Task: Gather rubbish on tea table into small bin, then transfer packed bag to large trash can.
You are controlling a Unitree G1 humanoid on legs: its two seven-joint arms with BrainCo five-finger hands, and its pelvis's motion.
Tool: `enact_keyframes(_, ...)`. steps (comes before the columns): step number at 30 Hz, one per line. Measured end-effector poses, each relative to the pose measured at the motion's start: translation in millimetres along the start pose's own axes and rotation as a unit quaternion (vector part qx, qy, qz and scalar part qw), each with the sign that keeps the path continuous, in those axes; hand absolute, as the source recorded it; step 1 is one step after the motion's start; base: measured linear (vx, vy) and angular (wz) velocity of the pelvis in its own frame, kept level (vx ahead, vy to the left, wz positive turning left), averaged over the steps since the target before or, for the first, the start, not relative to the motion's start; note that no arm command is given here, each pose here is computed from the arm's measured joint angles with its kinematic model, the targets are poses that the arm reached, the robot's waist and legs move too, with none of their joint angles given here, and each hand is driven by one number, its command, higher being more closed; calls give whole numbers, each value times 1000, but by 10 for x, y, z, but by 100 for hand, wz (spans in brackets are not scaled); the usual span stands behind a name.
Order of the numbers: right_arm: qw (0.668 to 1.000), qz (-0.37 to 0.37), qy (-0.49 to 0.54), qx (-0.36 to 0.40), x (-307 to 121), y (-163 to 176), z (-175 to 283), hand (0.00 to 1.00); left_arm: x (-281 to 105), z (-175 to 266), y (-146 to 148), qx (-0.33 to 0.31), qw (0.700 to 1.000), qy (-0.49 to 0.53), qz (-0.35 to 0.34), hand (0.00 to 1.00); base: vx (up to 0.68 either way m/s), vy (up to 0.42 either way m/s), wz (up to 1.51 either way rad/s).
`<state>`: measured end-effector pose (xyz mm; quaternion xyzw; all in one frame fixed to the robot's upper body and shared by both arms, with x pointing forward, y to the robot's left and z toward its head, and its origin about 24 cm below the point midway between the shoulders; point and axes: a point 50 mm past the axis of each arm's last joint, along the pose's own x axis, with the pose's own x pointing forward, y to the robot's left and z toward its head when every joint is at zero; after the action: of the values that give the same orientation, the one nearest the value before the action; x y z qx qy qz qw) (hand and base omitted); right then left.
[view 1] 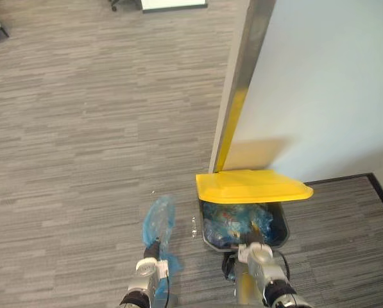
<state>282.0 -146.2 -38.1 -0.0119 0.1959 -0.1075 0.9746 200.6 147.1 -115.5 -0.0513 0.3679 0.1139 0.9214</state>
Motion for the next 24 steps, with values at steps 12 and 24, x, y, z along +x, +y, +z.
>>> enact_keyframes(12,982,-35,-180,47,83,-20,1078,0,-250,640,-442,25,979,-179,-95,100,-22,-78,4)
enact_keyframes(24,968,-57,-232,75,193,-203,1758,0,-722,1213,-801,-30,926,-311,-213,100,-102,-93,-1)
